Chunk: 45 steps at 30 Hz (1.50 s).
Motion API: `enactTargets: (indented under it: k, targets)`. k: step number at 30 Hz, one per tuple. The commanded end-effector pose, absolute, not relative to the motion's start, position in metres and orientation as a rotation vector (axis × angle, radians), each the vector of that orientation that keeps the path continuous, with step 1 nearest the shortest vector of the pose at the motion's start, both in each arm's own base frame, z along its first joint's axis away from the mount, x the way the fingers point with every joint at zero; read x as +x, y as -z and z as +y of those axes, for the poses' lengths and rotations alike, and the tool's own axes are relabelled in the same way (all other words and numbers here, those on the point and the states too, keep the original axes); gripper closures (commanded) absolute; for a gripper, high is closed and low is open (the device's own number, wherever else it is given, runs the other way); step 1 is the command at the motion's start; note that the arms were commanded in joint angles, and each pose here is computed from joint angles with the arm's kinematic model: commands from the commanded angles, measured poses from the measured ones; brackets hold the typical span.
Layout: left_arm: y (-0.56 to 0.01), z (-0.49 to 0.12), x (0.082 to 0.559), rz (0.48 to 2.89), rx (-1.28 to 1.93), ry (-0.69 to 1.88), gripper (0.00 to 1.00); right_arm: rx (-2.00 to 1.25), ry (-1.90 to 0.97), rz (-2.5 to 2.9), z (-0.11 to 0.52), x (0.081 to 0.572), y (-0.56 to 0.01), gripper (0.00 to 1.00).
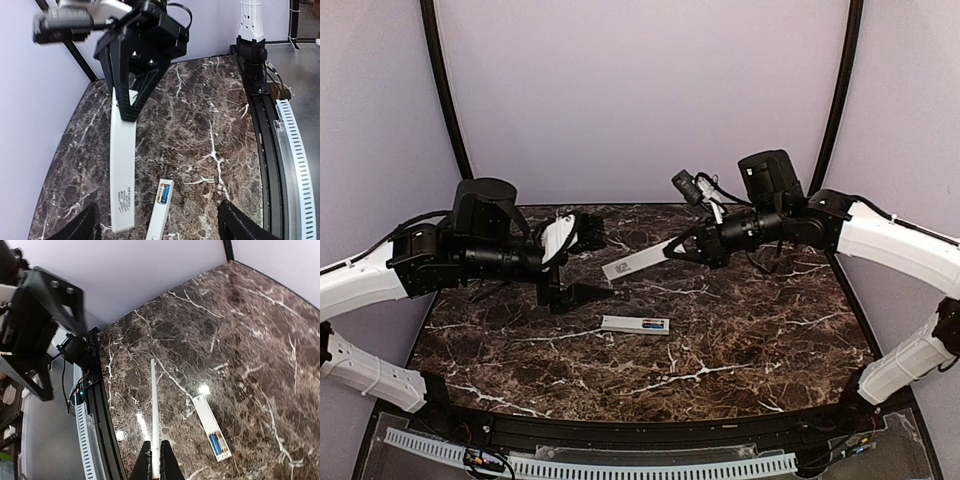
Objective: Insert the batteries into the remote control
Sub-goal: Move the remote control without the battery cover to the center of the board.
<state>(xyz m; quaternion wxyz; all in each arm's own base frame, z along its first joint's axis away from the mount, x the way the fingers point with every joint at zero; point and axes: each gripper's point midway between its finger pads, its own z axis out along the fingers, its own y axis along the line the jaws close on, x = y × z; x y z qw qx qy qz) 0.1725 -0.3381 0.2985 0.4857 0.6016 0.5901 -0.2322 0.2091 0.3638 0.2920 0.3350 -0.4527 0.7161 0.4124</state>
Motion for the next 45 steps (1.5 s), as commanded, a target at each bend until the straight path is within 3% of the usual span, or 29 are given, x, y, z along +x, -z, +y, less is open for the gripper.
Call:
enactTargets:
  k: [1,12,16,23,34,45]
  targets:
    - [-0.313,-0.322,0.197,1.447,1.326,0.445,0.17,-0.760,-1.332,2.196,0.345,0.230,-0.275,1.00]
    - [-0.289,-0.310,0.215,1.586,1.295,0.405,0.14,-0.133,-1.742,2.185,0.295,0.246,-0.297,1.00]
    - [-0.269,-0.307,0.219,1.623,1.329,0.362,0.12,-0.046,-1.643,2.227,0.281,0.249,-0.285,1.00]
    - [-0.168,-0.302,0.230,1.782,1.607,0.186,0.07,-0.057,-1.606,2.286,0.283,0.251,-0.240,1.00]
    - [-0.079,-0.301,0.248,1.810,1.781,0.237,0.08,-0.136,-1.680,2.393,0.310,0.267,-0.161,1.00]
    - [-0.029,-0.307,0.277,1.939,1.817,0.293,0.23,-0.144,-1.786,2.448,0.327,0.269,-0.116,1.00]
